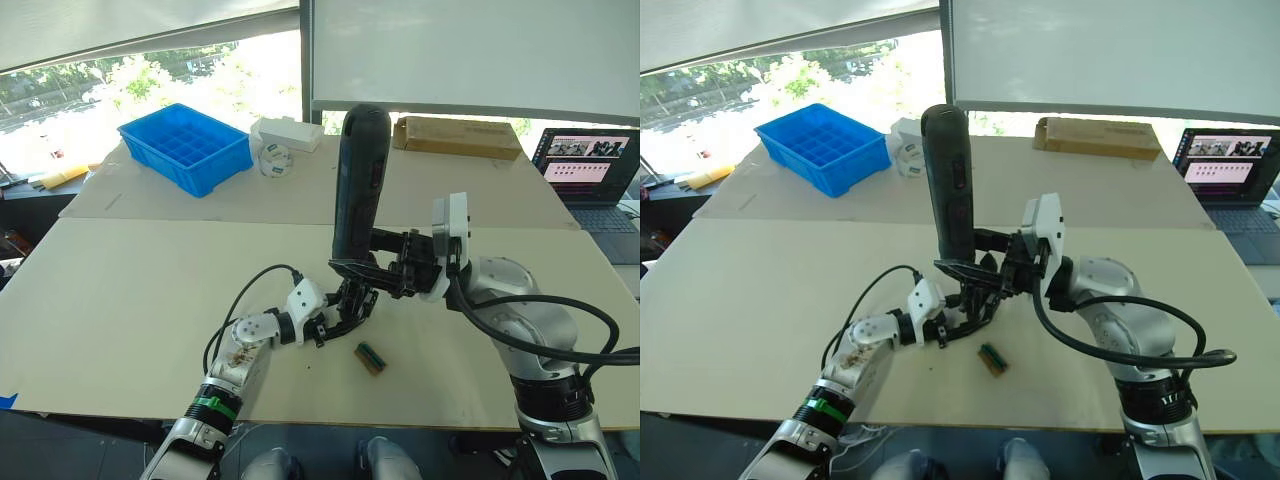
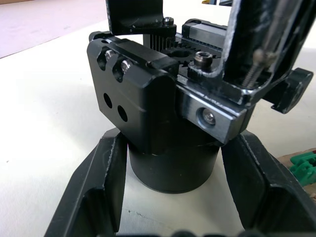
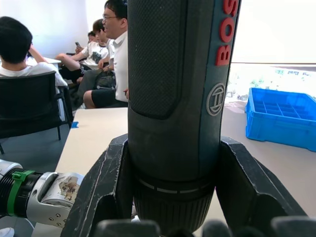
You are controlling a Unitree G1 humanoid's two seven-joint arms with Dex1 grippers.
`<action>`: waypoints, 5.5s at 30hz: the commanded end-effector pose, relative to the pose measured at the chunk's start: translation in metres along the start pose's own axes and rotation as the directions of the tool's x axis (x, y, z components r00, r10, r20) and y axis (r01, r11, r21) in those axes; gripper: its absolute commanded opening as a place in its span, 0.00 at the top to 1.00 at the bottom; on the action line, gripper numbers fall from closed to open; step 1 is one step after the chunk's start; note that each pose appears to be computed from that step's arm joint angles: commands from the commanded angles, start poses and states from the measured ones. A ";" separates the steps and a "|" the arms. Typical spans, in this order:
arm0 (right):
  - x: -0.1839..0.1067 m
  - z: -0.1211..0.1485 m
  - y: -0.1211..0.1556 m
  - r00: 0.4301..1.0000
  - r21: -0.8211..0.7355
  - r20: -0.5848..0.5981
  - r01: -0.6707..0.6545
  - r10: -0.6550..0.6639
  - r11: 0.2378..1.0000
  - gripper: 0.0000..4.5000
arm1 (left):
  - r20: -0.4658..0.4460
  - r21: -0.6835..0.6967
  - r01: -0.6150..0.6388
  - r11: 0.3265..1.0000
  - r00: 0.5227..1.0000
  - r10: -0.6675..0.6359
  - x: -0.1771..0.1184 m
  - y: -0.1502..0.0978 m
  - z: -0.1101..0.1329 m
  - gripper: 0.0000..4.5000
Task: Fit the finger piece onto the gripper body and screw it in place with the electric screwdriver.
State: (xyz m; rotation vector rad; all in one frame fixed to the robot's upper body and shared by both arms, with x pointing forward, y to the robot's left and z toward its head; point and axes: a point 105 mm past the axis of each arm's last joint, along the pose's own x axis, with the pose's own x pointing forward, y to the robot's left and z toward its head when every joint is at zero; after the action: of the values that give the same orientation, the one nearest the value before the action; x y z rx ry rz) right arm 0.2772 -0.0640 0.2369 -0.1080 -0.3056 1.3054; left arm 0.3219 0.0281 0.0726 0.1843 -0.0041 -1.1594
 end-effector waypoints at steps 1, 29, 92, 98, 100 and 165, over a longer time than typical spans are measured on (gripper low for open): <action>0.002 0.005 0.001 1.000 -0.039 0.016 0.001 0.000 0.999 0.58 | -0.083 -0.064 0.031 0.997 0.996 -0.037 -0.001 -0.013 -0.026 0.49; 0.005 -0.039 -0.008 0.982 0.000 -0.121 0.145 -0.144 0.989 0.58 | -0.090 -0.061 0.029 0.998 0.995 -0.034 -0.003 -0.008 -0.026 0.49; -0.019 -0.070 -0.001 0.954 -0.052 -0.239 0.173 -0.180 0.984 0.58 | -0.074 -0.045 0.039 0.998 0.996 -0.042 -0.002 -0.007 -0.020 0.49; -0.013 -0.071 -0.001 0.951 -0.066 -0.252 0.167 -0.178 0.984 0.58 | -0.081 -0.048 0.043 0.998 0.996 -0.046 -0.003 -0.007 -0.021 0.49; -0.011 -0.072 -0.001 0.949 -0.081 -0.263 0.158 -0.174 0.984 0.58 | -0.081 -0.048 0.042 0.998 0.996 -0.046 -0.003 -0.007 -0.021 0.49; -0.014 0.067 0.007 0.981 -0.240 0.182 -0.015 0.061 0.971 0.58 | -0.146 -0.047 -0.047 0.998 0.988 0.040 -0.004 0.003 -0.035 0.49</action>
State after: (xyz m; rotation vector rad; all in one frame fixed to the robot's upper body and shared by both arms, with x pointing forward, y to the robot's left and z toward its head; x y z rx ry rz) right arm 0.2662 -0.0807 0.2767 -0.1808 -0.4976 1.2841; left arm 0.3227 0.0221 0.0674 0.1986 0.0283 -1.1743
